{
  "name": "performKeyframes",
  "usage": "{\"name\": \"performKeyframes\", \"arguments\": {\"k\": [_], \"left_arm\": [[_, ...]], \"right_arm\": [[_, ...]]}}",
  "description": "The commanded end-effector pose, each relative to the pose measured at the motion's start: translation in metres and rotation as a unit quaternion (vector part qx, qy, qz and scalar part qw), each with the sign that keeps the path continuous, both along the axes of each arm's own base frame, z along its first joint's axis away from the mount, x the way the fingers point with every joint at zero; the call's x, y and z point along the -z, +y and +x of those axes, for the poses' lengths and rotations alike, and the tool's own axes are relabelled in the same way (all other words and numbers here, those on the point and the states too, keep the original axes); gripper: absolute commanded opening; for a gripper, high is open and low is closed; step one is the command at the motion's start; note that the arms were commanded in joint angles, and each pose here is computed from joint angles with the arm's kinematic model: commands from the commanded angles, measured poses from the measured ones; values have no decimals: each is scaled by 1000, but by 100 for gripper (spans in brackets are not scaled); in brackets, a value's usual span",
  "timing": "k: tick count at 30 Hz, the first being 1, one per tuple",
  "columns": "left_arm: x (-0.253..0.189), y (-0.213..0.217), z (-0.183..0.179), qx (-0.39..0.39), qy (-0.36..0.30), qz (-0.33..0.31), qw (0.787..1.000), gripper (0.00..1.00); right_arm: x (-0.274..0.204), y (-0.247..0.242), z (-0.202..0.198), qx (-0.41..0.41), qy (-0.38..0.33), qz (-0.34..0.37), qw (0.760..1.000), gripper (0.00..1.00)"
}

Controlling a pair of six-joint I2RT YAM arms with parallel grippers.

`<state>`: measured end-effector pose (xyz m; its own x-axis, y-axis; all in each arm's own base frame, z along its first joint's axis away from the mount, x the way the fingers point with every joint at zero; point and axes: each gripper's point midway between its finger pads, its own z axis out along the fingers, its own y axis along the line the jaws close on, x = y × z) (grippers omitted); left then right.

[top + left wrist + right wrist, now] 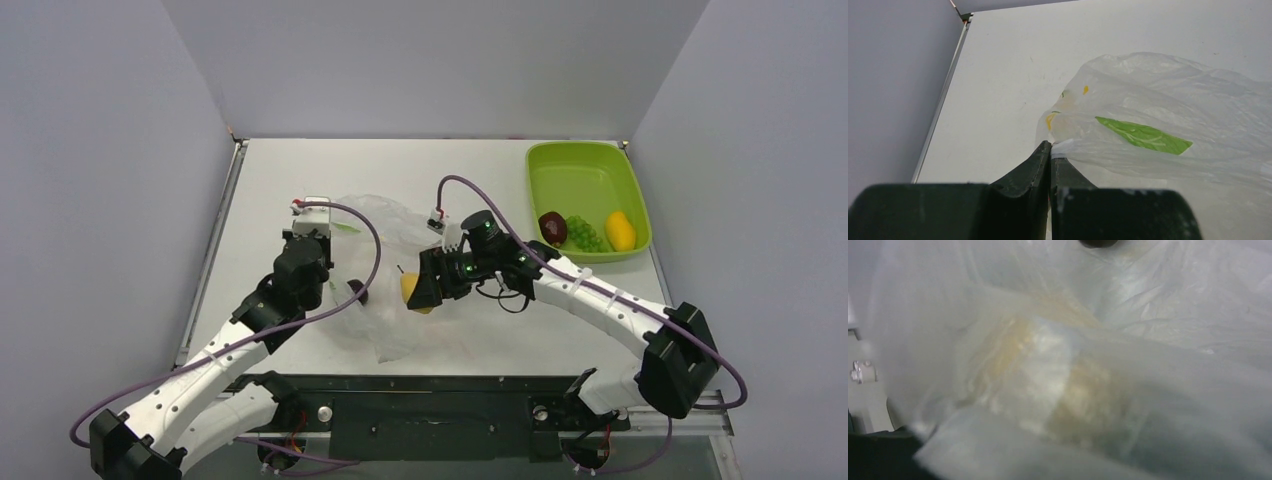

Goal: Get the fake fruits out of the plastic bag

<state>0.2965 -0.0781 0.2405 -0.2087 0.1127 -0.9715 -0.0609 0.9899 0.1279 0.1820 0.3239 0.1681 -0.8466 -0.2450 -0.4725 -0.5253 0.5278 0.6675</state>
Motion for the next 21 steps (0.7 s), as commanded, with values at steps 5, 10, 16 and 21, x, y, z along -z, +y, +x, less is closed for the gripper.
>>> {"name": "performKeyframes", "arguments": {"k": [5, 10, 16, 21], "left_arm": [[-12, 29, 2, -93, -20, 18, 995, 0], [-13, 51, -1, -159, -25, 33, 986, 0], [-13, 53, 0, -164, -25, 32, 986, 0], [-16, 44, 1, -128, -30, 13, 991, 0]], "right_arm": [[-40, -31, -36, -70, -70, -14, 995, 0], [-24, -74, -42, -71, -81, -96, 990, 0], [-42, -81, -27, -34, -103, -67, 992, 0], [-60, -124, 60, 213, -136, -79, 964, 0]]}}
